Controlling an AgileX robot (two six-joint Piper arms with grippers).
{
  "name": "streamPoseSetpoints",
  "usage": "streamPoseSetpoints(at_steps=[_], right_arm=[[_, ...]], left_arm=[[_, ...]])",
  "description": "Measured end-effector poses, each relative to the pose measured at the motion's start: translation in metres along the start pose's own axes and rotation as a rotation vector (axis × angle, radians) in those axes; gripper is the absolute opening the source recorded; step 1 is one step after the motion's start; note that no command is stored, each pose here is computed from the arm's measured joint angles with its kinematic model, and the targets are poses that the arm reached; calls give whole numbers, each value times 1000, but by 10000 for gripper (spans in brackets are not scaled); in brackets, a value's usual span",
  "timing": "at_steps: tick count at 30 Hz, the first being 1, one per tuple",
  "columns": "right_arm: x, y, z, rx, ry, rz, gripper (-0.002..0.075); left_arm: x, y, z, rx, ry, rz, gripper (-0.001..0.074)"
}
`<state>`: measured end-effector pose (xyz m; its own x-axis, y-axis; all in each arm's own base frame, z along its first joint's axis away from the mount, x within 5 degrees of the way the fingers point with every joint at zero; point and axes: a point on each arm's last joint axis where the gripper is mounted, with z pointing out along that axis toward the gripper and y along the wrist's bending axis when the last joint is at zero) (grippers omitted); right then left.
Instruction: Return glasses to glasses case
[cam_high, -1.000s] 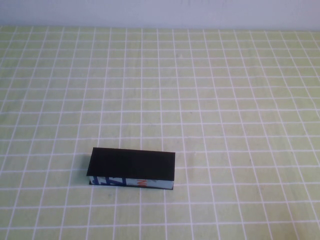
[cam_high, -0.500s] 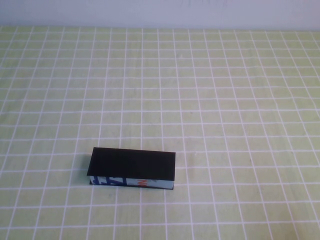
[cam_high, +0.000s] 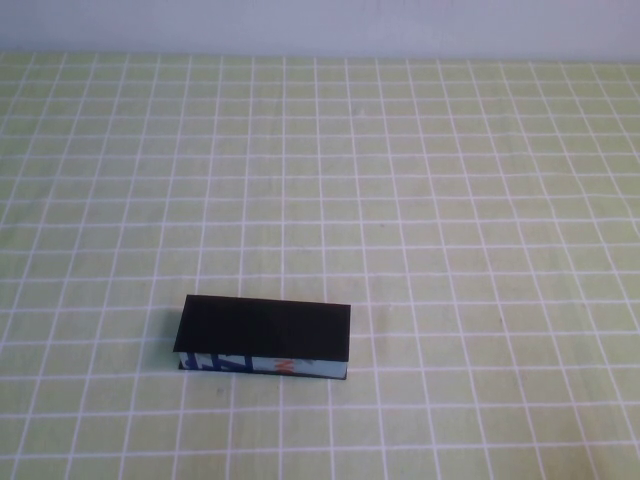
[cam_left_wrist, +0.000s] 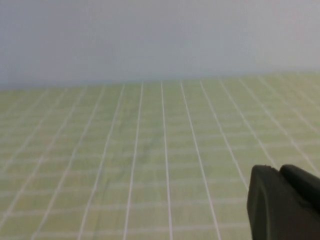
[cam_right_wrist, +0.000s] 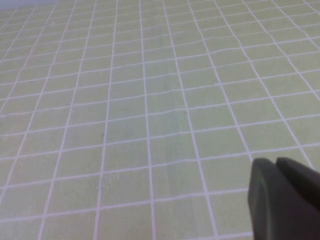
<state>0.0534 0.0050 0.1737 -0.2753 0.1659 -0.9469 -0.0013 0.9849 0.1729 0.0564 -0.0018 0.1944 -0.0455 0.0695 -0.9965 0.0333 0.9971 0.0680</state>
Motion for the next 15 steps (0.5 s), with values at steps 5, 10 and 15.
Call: streamPoseSetpoints(at_steps=[5,10,15], right_arm=[[0,0,0,-1,-1,2,-11],[0,0,0,-1,-1,2,-11],[0,0,0,-2,-1,4,-11]], left_arm=[[19,-1,-2,15,211,2,-2],[24,-1,-3,15,261,5,-2],[25,-1,-3,16,266,5,-2]])
